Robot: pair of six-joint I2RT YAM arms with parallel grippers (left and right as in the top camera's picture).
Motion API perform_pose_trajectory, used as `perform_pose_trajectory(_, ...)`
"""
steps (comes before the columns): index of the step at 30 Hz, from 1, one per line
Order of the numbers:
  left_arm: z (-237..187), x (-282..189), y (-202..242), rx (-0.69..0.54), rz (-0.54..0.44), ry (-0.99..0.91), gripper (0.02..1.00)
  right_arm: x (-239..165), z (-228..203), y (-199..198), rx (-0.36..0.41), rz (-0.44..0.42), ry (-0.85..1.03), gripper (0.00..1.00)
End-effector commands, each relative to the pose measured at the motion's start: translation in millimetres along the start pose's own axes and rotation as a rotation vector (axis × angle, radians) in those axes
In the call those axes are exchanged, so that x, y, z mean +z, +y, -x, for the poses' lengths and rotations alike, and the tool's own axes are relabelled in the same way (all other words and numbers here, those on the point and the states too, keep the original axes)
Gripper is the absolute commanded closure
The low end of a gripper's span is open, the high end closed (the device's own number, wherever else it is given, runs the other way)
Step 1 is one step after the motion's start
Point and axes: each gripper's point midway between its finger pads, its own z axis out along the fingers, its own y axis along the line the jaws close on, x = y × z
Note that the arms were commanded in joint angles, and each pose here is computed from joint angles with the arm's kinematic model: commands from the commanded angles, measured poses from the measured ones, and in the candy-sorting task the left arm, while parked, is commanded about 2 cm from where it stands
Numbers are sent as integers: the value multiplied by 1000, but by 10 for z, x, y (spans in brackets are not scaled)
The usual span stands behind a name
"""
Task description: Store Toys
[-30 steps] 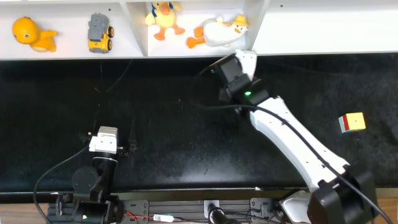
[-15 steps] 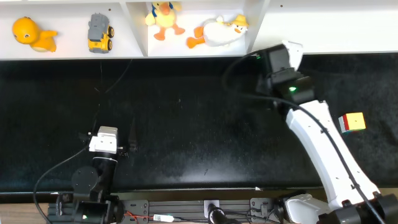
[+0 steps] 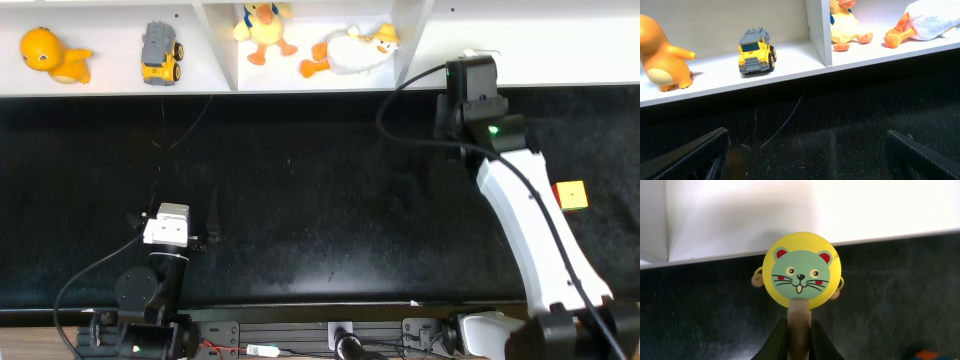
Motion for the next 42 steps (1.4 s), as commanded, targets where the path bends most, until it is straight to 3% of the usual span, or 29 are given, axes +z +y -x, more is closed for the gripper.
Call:
perform_pose_trajectory(1,-3,-3,5,-19,1,-5,23,54,316,104,-75,33,-32,958)
perform_pose_trajectory(12,-3,-3,5,-19,1,-5,20,305,728,244,-92,40,-30,958)
perform_pose_trajectory(18,-3,-3,5,-19,1,-5,23,434,708,248,-105,90,-5,936)
perform_pose_trajectory(27,-3,-3,5,-19,1,-5,20,542,856,143,-95,92,-56,939)
perform_pose_trajectory(42,-3,-3,5,-19,1,-5,25,665,883,284,-93,168,-66,932)
